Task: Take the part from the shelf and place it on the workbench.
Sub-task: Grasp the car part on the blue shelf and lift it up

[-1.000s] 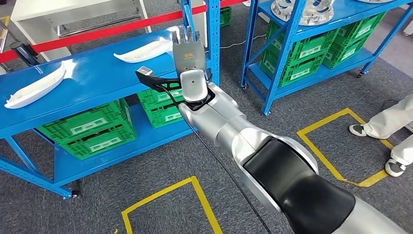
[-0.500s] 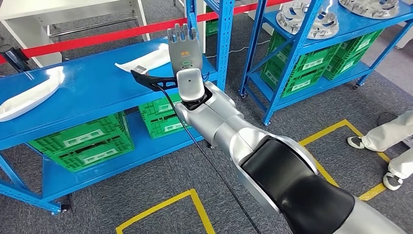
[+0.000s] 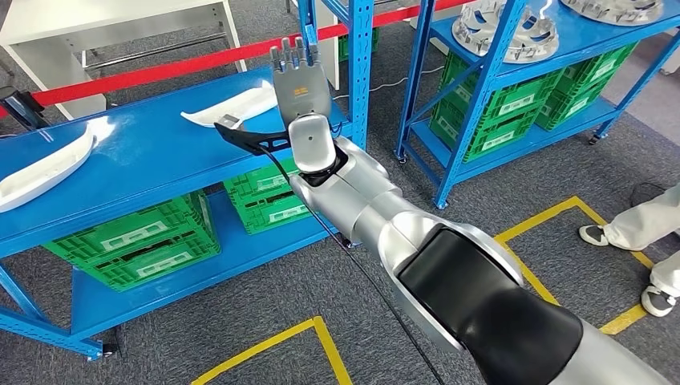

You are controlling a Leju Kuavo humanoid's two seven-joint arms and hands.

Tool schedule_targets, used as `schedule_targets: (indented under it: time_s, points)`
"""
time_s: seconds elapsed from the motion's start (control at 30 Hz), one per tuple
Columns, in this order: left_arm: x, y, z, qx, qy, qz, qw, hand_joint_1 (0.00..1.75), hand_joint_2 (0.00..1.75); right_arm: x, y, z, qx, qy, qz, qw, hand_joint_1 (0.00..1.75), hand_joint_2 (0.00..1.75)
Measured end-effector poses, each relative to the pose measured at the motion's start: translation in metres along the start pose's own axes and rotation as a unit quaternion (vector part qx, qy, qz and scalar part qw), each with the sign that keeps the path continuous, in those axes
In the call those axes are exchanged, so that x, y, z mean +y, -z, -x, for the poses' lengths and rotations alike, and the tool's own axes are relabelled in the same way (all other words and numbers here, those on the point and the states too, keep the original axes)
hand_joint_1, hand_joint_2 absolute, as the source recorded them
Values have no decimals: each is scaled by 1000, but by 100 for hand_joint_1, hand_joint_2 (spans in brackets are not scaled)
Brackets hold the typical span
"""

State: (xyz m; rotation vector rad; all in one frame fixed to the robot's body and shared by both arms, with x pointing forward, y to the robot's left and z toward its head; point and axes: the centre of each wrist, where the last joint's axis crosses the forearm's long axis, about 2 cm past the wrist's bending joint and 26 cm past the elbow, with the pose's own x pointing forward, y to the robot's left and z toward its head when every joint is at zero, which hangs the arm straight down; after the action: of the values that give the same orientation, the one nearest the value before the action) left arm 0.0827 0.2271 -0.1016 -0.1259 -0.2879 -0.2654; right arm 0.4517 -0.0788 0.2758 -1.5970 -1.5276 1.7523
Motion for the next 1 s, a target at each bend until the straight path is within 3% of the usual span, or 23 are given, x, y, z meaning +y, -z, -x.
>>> schedule_targets:
  time_s: [0.4, 1.0]
  points:
    - [-1, 0, -1, -1, 0, 1, 1000, 0, 0, -13, -4, -36, -68, -7, 24, 997, 0, 175]
    - [-1, 0, -3, 1, 10, 1, 1000, 0, 0, -16, -4, -42, -72, -3, 33, 997, 0, 175]
